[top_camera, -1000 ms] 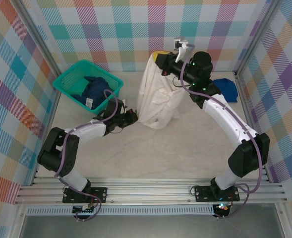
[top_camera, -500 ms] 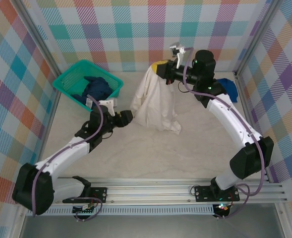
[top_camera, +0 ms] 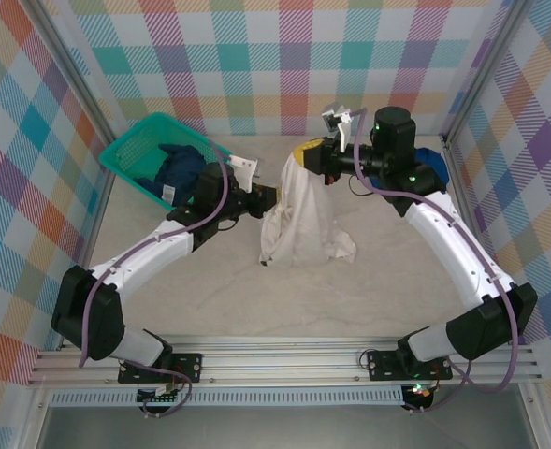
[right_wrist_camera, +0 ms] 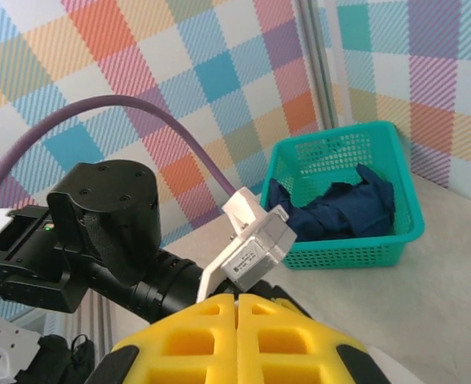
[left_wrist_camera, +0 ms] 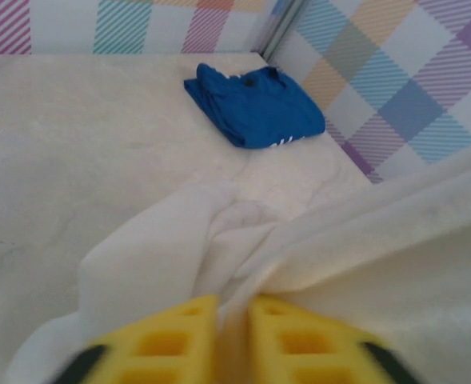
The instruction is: Fold the inside-out t-shirt
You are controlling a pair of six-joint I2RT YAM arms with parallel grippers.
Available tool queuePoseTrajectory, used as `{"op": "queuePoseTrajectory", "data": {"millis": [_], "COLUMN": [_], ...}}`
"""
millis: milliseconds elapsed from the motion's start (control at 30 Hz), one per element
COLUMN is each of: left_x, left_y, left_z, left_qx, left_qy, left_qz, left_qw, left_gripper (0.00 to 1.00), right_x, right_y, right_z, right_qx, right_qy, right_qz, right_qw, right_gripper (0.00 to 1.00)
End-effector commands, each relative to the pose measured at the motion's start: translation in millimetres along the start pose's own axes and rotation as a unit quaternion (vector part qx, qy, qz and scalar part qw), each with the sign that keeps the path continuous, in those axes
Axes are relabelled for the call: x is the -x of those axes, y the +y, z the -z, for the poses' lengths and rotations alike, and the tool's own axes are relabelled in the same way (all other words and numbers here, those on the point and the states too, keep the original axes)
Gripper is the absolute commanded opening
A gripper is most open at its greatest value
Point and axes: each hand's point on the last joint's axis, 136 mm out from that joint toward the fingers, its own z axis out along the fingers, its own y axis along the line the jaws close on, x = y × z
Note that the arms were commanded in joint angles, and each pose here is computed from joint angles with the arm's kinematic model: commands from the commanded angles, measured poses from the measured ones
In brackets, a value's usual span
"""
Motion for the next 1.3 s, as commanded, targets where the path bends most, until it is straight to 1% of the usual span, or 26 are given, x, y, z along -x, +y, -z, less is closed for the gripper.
{"op": "queuePoseTrajectory", "data": {"millis": [0, 67, 133, 167, 233, 267, 300, 367, 400, 467, 600, 700, 733, 800, 867, 933, 1000, 1033, 1100, 1167, 1200, 1267], "left_x": [43.0, 75.9, 111.3, 130.1, 157.8, 169.2, 176.0, 175.4, 166.9, 142.3, 47.6, -28.7, -45.6, -77.8, -107.9, -143.3, -173.9, -181.1, -182.8, -171.5, -161.2, -143.8], "left_y": [-7.0, -5.6, -4.8, -7.3, -11.4, -17.1, -24.8, -39.5, -43.8, -48.1, -39.9, -34.3, -33.8, -42.1, -55.2, -66.3, -69.8, -69.0, -64.8, -57.5, -53.3, -41.7], "left_z": [11.0, 26.1, 48.8, 62.5, 86.3, 98.4, 107.7, 118.1, 119.0, 116.7, 88.1, 70.3, 66.9, 60.0, 54.4, 49.8, 47.5, 46.9, 46.8, 46.1, 45.1, 40.5], "left_qx": [0.009, 0.025, 0.039, 0.038, 0.034, 0.030, 0.020, -0.011, -0.023, -0.041, -0.069, -0.074, -0.075, -0.091, -0.107, -0.116, -0.124, -0.126, -0.113, -0.086, -0.074, -0.047], "left_qy": [-0.041, -0.084, -0.141, -0.172, -0.217, -0.238, -0.253, -0.262, -0.257, -0.235, -0.132, -0.038, -0.019, 0.025, 0.072, 0.129, 0.179, 0.191, 0.196, 0.178, 0.160, 0.128], "left_qz": [-0.025, -0.026, -0.023, -0.021, -0.016, -0.020, -0.027, -0.038, -0.041, -0.043, -0.031, -0.028, -0.025, -0.023, -0.034, -0.047, -0.042, -0.035, -0.030, -0.031, -0.026, -0.003], "left_qw": [0.999, 0.996, 0.989, 0.984, 0.975, 0.971, 0.967, 0.964, 0.965, 0.970, 0.988, 0.996, 0.997, 0.995, 0.991, 0.984, 0.975, 0.973, 0.974, 0.980, 0.984, 0.991], "left_gripper": [0.00, 0.00, 0.00, 0.00, 0.00, 0.00, 0.00, 0.00, 0.00, 0.00, 0.00, 0.00, 0.00, 0.00, 0.00, 0.00, 0.00, 0.00, 0.12, 0.25, 0.34, 0.44], "right_x": [23.9, 34.7, 49.1, 58.2, 76.6, 85.3, 89.1, 88.2, 82.2, 57.0, -18.8, -92.1, -115.2, -169.0, -209.5, -250.4, -283.3, -294.7, -321.1, -342.8, -353.5, -372.0], "right_y": [-8.9, -29.7, -47.4, -52.2, -47.1, -38.4, -30.5, -14.4, -10.1, -17.9, -50.8, -62.6, -64.0, -65.1, -57.4, -49.8, -41.4, -36.9, -27.1, -17.2, -11.1, -0.1], "right_z": [15.3, 24.6, 39.5, 46.8, 54.3, 54.9, 53.9, 50.7, 49.4, 48.3, 55.1, 57.6, 57.2, 56.3, 52.5, 56.2, 62.6, 64.1, 68.6, 71.2, 71.3, 71.8], "right_qx": [-0.063, -0.140, -0.216, -0.243, -0.253, -0.239, -0.222, -0.180, -0.166, -0.175, -0.243, -0.261, -0.261, -0.257, -0.234, -0.234, -0.243, -0.244, -0.250, -0.253, -0.251, -0.249], "right_qy": [-0.023, -0.026, -0.037, -0.046, -0.064, -0.075, -0.081, -0.086, -0.082, -0.058, 0.026, 0.090, 0.110, 0.155, 0.186, 0.225, 0.255, 0.266, 0.299, 0.331, 0.346, 0.371], "right_qz": [0.028, 0.035, 0.055, 0.066, 0.096, 0.113, 0.127, 0.143, 0.141, 0.116, 0.017, -0.079, -0.108, -0.176, -0.240, -0.296, -0.333, -0.344, -0.364, -0.371, -0.370, -0.367], "right_qw": [0.997, 0.989, 0.974, 0.967, 0.961, 0.961, 0.963, 0.969, 0.972, 0.976, 0.970, 0.958, 0.953, 0.938, 0.924, 0.898, 0.874, 0.867, 0.846, 0.830, 0.825, 0.816], "right_gripper": [0.00, 0.00, 0.00, 0.00, 0.00, 0.00, 0.00, 0.00, 0.00, 0.00, 0.00, 0.00, 0.00, 0.00, 0.00, 0.00, 0.00, 0.00, 0.00, 0.00, 0.00, 0.02]}}
